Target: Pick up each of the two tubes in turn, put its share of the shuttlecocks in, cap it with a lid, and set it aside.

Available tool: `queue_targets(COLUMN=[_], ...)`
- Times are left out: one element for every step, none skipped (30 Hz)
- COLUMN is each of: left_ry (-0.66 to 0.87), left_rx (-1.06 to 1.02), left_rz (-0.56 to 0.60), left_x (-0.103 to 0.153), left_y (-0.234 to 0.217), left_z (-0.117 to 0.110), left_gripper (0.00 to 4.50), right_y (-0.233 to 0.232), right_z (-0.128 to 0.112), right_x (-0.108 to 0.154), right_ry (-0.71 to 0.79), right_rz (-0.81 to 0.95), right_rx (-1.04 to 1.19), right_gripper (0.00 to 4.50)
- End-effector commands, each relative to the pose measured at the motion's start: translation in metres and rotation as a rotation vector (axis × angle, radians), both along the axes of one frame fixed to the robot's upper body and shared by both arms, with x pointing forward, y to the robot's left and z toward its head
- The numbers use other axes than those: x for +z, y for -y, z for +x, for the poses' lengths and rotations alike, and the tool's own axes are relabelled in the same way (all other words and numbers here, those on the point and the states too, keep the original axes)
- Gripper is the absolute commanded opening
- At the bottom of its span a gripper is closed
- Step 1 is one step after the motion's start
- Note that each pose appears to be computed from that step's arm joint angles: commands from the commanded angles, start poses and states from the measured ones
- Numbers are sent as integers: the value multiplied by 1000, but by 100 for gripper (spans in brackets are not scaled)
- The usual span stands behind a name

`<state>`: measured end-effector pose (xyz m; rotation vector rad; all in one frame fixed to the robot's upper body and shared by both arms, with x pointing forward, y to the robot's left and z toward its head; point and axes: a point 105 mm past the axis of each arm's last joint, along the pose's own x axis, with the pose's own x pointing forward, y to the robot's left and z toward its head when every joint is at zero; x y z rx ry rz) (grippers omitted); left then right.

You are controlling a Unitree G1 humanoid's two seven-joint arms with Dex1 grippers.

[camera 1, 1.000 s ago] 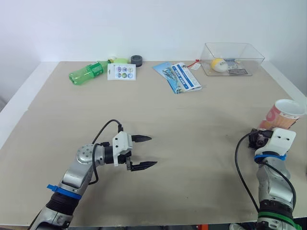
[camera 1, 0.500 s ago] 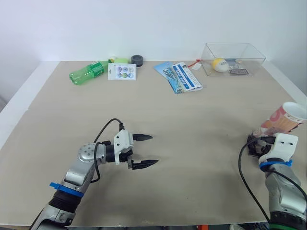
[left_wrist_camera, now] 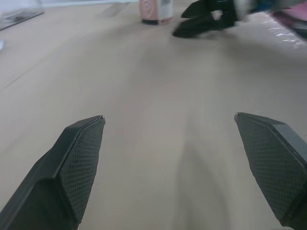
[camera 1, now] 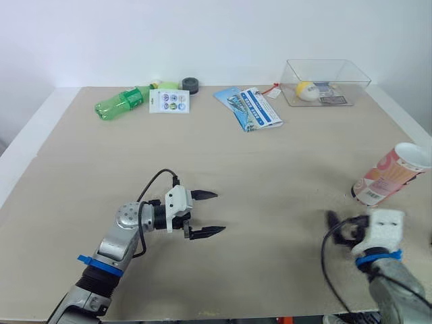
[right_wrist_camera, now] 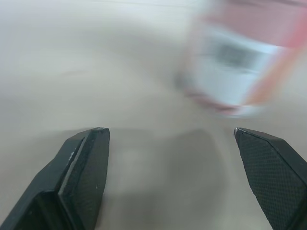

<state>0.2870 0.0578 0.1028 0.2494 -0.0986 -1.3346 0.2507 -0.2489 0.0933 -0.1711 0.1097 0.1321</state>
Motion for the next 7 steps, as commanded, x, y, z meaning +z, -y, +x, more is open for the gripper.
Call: queue_targets(left_ry=[35, 31, 29, 29, 27, 25, 28], left_rx=[51, 71, 85, 98, 106, 115, 125], left_rz=[3, 12, 17, 25, 27, 28, 36], left_x=[5, 4, 3, 1, 0, -1, -2], left_y=[-4, -6, -8, -10, -12, -14, -16], left_z=[5, 7, 8, 8, 8, 8, 8], left_gripper=[450, 450, 450, 450, 450, 450, 450], right_y=[-47, -58, -65, -68, -68, -66, -64], right_z=[-1, -3, -5, -2, 1, 8, 17], right_x=[34, 36, 36, 35, 34, 34, 35], right_ry=[160, 158, 151, 138, 123, 108, 108], right_rz=[32, 45, 36, 1, -18, -21, -31], right_rx=[413, 545, 646, 727, 783, 820, 849], right_gripper=[445, 445, 445, 445, 445, 445, 445])
